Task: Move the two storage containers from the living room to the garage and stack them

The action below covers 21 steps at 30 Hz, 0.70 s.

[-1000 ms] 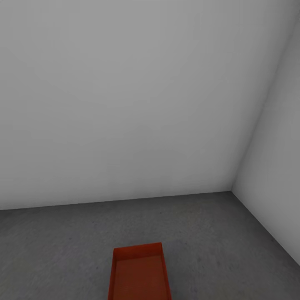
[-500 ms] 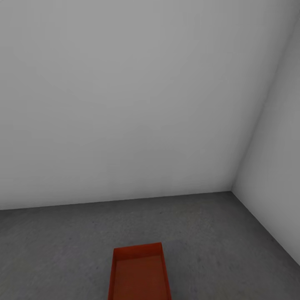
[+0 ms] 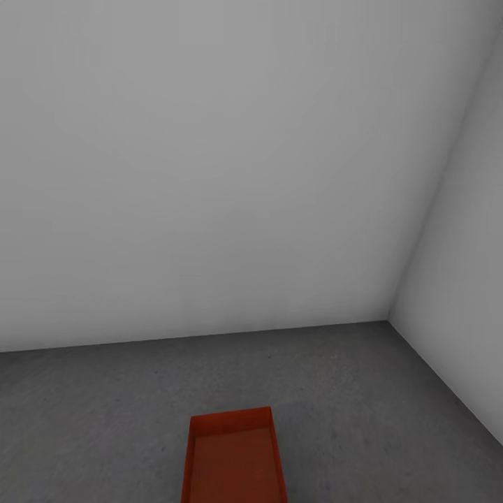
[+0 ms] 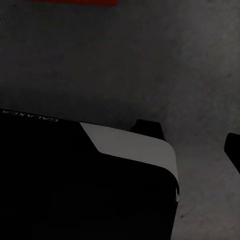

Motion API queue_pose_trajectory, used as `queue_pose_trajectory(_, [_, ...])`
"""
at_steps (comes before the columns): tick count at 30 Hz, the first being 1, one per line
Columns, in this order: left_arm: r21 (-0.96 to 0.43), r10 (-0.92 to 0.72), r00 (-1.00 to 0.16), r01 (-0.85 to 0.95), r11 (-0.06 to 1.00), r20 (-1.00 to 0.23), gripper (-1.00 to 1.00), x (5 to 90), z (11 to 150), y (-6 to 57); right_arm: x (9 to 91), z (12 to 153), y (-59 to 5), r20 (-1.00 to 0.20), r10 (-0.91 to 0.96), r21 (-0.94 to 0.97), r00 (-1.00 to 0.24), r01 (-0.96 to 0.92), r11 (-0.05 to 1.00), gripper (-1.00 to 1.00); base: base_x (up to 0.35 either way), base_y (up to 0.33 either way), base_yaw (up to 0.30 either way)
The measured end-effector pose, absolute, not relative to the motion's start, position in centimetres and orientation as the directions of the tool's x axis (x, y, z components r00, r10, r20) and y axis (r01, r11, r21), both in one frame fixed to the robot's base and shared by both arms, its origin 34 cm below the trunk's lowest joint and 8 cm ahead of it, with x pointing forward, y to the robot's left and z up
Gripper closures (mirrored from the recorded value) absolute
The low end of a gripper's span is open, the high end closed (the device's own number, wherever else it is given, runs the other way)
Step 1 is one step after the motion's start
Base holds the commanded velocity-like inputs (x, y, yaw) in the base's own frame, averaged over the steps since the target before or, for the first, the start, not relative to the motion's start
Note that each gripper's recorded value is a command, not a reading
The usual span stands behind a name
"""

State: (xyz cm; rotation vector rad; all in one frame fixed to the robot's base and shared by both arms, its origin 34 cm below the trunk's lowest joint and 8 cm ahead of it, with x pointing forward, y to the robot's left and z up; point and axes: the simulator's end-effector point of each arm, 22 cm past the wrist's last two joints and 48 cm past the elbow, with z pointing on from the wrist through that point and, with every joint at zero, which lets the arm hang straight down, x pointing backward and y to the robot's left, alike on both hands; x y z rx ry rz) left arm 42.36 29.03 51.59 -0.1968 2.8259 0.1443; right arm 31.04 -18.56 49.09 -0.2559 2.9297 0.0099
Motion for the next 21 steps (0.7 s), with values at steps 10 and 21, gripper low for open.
queue_pose_trajectory(10, [0.08,-0.124,-0.952,-0.152,0.985,-0.28,-1.0,41.0,51.2,29.0,31.0,49.1,-18.5,-0.199,-0.171,-0.01,-0.965,-0.173,0.985,-1.0,0.0,0.0,0.0])
queue_pose_trajectory(21, [0.094,-0.124,-0.958,-0.153,0.984,-0.26,-1.0,39.3,50.7,29.5,31.0,49.1,-18.5,-0.198,-0.171,-0.012,-0.965,-0.172,0.985,-1.0,-0.005,0.0,0.0])
